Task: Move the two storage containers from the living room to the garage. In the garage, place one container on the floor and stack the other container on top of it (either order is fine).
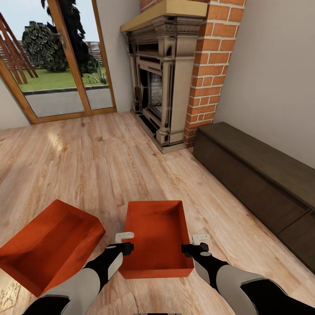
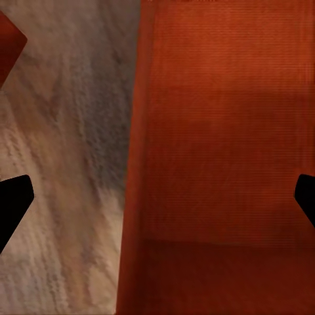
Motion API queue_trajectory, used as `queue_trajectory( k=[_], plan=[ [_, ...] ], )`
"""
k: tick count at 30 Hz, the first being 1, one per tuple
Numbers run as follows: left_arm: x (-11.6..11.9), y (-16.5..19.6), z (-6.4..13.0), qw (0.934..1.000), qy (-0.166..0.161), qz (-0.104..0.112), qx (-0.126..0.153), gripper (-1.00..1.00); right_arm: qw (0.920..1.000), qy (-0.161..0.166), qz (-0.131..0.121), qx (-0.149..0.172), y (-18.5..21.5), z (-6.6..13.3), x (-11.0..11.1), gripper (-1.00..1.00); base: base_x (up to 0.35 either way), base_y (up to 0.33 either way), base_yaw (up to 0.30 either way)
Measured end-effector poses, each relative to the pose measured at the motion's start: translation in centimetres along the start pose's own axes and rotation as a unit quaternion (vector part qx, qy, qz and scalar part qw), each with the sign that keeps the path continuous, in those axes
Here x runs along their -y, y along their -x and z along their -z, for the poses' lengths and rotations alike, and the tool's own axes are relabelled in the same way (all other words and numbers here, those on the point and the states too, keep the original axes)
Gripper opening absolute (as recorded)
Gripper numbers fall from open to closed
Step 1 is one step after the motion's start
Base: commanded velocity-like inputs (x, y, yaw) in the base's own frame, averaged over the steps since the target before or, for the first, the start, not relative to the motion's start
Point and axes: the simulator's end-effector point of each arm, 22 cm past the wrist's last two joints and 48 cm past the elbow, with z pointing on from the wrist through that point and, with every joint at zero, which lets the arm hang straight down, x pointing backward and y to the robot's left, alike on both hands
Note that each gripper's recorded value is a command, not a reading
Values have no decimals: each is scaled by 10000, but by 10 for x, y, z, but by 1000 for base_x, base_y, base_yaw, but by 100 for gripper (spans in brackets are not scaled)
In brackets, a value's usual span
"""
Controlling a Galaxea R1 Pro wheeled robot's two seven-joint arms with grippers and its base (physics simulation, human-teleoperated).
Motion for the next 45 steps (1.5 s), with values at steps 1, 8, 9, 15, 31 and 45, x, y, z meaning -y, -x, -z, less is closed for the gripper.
queue_trajectory(
  k=[1, 8, 9, 15, 31, 45],
  plan=[
    [-1, 0, 0, 10000, 8, -4, 2, 100, 10000, -2, 0, 0, 0, 0, 0, 100, 0, 0, 0],
    [-12, 1, -1, 9999, 116, -32, 11, 100, 10000, -7, -6, 0, 0, 0, 1, 100, 0, 0, 0],
    [-15, 2, -1, 9999, 138, -40, 15, 100, 10000, -8, -6, 2, 0, 0, 1, 100, 0, 0, 0],
    [-19, 3, -2, 9996, 181, -195, 44, 100, 10000, -5, -7, 4, 0, 0, 1, 100, 0, 0, 0],
    [-20, 3, -2, 9987, 218, -464, 74, 100, 10000, -5, -2, 6, 0, 0, 1, 100, 0, 0, 0],
    [-19, 3, -2, 9986, 216, -472, 72, 100, 10000, -9, -20, 4, 0, 0, 1, 100, 0, 0, 0]
  ],
)
